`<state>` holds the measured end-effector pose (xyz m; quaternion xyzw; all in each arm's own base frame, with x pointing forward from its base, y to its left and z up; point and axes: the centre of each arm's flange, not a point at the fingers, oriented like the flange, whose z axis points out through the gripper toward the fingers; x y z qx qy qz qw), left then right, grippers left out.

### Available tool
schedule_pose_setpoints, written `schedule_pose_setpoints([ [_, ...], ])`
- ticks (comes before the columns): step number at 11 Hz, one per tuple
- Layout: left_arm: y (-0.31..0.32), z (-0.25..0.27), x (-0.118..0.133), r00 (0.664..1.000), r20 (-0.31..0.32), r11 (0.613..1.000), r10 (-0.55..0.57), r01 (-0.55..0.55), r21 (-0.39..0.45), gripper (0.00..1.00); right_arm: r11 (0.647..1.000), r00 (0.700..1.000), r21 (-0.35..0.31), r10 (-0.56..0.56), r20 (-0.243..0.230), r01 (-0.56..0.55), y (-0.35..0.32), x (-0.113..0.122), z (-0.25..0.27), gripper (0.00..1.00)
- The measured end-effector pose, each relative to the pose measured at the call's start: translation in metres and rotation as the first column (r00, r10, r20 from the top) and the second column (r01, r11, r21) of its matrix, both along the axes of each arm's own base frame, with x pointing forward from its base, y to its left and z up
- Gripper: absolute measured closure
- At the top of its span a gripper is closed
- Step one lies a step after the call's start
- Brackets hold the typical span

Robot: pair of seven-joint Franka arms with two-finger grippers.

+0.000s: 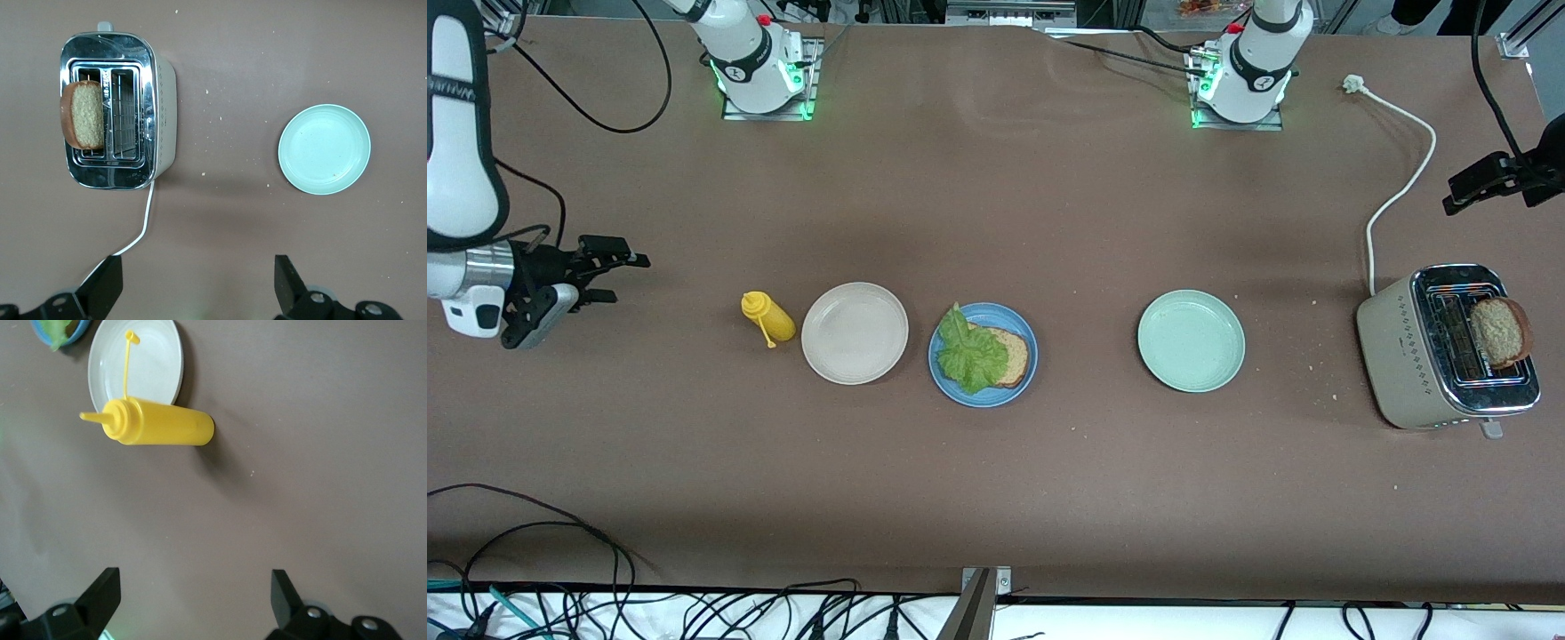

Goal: Make sandwich in blue plate with both arms
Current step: 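Grasp the yellow mustard bottle with the right gripper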

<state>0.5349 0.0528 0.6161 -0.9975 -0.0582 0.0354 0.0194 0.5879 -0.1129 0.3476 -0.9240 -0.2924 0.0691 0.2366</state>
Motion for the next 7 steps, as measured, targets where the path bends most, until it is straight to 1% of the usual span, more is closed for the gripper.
schedule_pose_setpoints([
  [1,0.000,0.000,0.000,1.000,0.000,1.000,0.000,0.000,0.000,0.00,0.997,0.999,0.070,0.038,0.020,-0.040,-0.010,0.000,-0.024,0.00],
  [2,0.000,0.000,0.000,1.000,0.000,1.000,0.000,0.000,0.000,0.00,0.986,0.995,0.143,0.078,0.055,-0.085,-0.014,0.000,-0.046,0.00],
  [4,0.000,0.000,0.000,1.000,0.000,1.000,0.000,0.000,0.000,0.00,0.942,0.973,0.261,0.173,0.156,-0.209,-0.008,0.002,-0.080,0.00],
  [5,0.000,0.000,0.000,1.000,0.000,1.000,0.000,0.000,0.000,0.00,0.910,0.956,0.320,0.204,0.210,-0.264,-0.002,0.003,-0.094,0.00],
  [6,0.000,0.000,0.000,1.000,0.000,1.000,0.000,0.000,0.000,0.00,0.863,0.935,0.390,0.224,0.275,-0.322,0.007,0.002,-0.108,0.00],
  [7,0.000,0.000,0.000,1.000,0.000,1.000,0.000,0.000,0.000,0.00,0.807,0.910,0.454,0.235,0.341,-0.378,0.015,0.001,-0.124,0.00],
])
